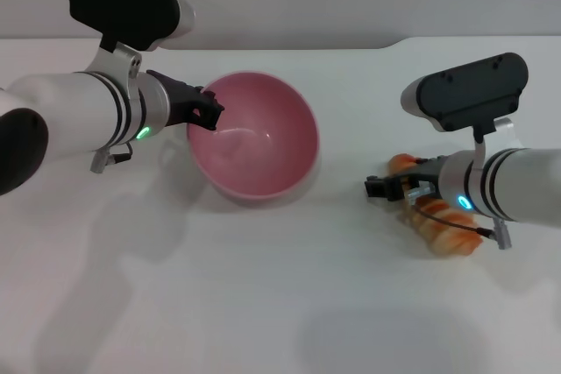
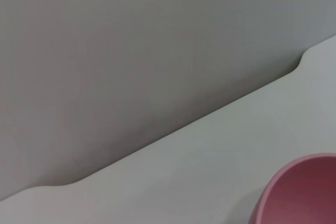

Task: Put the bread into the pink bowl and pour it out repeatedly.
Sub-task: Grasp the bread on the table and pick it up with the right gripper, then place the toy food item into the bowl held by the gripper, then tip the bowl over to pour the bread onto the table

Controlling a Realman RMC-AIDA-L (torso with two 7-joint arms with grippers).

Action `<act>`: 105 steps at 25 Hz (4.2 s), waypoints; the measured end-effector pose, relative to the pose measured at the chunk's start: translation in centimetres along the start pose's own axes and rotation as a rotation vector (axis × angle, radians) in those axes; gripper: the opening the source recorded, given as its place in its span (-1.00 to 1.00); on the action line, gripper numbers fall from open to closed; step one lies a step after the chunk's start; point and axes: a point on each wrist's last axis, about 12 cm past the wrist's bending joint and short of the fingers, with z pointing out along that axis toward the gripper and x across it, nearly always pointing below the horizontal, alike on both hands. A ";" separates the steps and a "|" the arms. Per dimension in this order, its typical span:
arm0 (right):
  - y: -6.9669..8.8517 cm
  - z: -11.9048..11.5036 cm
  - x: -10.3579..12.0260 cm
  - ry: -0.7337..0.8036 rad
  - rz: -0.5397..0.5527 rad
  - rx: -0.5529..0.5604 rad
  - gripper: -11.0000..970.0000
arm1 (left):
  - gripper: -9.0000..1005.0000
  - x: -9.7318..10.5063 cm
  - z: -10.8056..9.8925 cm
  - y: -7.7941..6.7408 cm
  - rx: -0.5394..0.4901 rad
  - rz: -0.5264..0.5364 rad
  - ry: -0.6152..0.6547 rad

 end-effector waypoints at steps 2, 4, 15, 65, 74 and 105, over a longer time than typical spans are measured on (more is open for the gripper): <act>-0.2 0.3 0.0 0.009 -0.002 0.008 0.72 | -0.88 0.0 0.0 -0.1 0.001 0.002 0.000; -0.3 0.5 -0.1 0.016 -0.004 0.013 0.72 | -0.88 0.0 0.0 -0.1 0.002 0.002 0.000; 0.1 -0.1 -0.7 0.017 -0.054 0.016 0.52 | -0.88 -0.1 0.0 -0.1 0.003 0.001 -0.002; 6.9 -7.3 -9.4 -0.381 -0.289 -0.103 -0.59 | -0.88 -2.0 0.2 -2.6 0.112 0.020 -0.066; 6.6 -7.2 -9.3 -0.389 -0.308 -0.075 -0.18 | -0.88 -1.9 0.2 -2.4 0.104 0.023 -0.065; 2.1 -7.6 -6.0 -0.609 -0.366 0.197 0.29 | -0.88 -4.7 -1.5 2.3 -0.183 0.294 0.031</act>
